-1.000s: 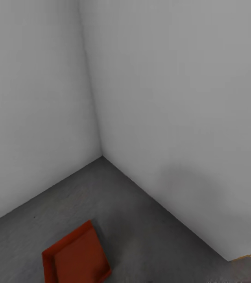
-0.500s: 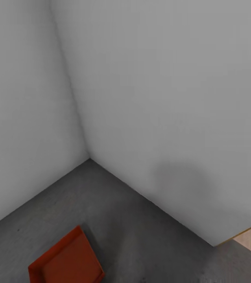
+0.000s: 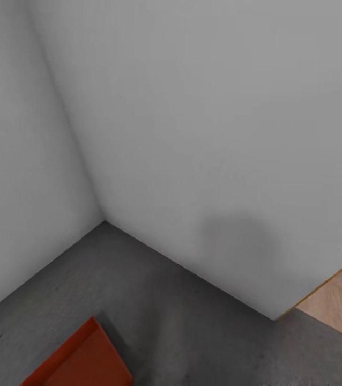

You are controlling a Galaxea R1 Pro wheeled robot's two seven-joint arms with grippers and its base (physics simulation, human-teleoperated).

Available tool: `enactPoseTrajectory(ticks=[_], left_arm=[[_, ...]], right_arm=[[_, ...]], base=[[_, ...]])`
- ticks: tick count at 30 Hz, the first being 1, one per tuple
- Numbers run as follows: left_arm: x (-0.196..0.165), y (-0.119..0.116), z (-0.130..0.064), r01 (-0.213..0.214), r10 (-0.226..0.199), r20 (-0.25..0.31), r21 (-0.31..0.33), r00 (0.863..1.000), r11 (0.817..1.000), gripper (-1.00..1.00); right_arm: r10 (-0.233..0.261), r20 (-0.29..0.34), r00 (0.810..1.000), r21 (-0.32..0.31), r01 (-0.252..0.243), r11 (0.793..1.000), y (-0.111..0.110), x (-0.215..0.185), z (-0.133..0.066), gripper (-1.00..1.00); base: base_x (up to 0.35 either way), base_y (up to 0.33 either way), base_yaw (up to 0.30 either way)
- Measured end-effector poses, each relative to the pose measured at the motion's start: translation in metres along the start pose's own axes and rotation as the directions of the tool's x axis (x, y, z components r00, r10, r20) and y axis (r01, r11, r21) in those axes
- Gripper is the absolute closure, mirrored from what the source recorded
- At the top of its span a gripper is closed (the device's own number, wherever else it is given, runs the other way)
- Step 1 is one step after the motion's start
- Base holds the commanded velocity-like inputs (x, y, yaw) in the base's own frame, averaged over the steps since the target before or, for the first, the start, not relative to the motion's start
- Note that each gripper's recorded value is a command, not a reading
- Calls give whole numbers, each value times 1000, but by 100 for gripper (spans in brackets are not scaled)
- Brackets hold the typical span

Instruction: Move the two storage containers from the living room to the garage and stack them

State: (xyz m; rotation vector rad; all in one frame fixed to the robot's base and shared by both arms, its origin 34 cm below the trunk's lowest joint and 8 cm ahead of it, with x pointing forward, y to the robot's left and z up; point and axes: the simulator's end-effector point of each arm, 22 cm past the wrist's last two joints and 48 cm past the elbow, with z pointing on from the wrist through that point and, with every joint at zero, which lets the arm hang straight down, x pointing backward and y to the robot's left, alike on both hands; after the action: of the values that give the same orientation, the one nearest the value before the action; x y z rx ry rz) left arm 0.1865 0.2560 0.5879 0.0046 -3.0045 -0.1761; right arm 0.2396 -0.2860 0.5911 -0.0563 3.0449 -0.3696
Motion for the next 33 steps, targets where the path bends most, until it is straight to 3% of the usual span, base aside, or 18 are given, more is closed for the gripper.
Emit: enactPoseTrajectory(ticks=[33], left_arm=[[-5,7,1,-9,9,11,-8,1000,1000,-100]], right_arm=[[6,-1,1000,-51,-6,999,12,0,-1,-100]], base=[[0,0,-270]])
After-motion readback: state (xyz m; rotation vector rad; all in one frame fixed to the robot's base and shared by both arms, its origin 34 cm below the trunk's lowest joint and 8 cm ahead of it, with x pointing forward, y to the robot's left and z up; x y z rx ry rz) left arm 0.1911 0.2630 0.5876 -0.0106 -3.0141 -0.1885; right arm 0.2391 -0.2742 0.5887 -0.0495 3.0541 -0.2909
